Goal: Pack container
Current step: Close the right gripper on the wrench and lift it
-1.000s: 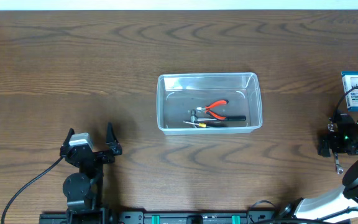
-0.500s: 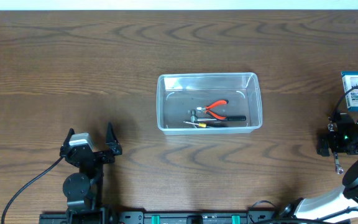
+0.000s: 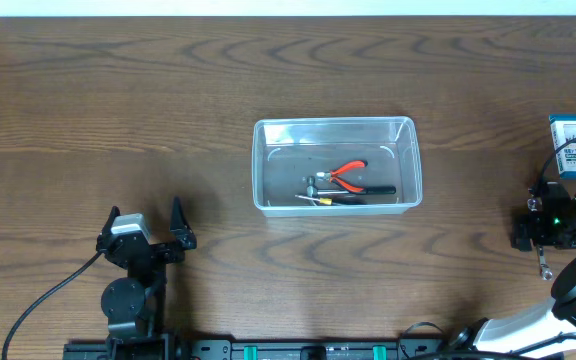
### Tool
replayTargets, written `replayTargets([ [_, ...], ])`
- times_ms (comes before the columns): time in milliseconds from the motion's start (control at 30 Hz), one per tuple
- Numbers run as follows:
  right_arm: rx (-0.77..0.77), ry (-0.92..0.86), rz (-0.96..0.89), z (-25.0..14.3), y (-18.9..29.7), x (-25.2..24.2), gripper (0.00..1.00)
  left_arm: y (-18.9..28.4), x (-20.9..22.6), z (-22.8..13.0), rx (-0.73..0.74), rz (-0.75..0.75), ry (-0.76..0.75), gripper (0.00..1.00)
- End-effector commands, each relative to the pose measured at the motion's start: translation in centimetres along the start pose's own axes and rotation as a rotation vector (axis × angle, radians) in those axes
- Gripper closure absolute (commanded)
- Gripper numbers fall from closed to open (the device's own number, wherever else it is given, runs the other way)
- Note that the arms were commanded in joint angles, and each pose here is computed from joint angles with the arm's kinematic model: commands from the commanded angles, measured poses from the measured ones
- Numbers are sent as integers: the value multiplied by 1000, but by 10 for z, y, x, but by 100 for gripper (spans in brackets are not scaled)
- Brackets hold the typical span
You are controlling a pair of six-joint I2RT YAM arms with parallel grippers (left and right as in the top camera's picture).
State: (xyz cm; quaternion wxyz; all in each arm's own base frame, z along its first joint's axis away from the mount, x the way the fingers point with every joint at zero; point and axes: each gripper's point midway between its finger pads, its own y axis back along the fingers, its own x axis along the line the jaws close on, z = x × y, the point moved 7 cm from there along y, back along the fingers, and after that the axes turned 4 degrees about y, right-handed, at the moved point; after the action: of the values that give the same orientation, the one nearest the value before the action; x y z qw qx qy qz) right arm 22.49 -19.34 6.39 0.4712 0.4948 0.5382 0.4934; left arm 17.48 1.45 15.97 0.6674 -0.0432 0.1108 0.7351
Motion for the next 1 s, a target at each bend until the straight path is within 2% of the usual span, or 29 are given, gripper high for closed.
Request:
replayTargets([
  [0,19,-24,5,-6,-6,-1,15,-1,5,-11,44,32,-5,2],
  [67,18,-24,5,-6,-6,-1,16,-1,5,-11,44,32,-5,2],
  [233,16,-24,3,-6,-6,-1,37,-1,5,-11,43,32,-5,2],
  [333,15,-24,2,-6,-6,-1,42,-1,5,-11,44,32,-5,2],
  [467,7,-41,-5,-4,-6,-3,57,-1,5,-11,44,32,-5,2],
  [567,3,-48,-10,-3,-6,-4,63,-1,5,-11,43,32,-5,2],
  [833,-4,-48,-16,-2,-6,-5,71,-1,5,-11,44,32,-5,2],
  [967,-11,-49,-23,-1,-6,-6,71,-1,5,-11,44,32,-5,2],
])
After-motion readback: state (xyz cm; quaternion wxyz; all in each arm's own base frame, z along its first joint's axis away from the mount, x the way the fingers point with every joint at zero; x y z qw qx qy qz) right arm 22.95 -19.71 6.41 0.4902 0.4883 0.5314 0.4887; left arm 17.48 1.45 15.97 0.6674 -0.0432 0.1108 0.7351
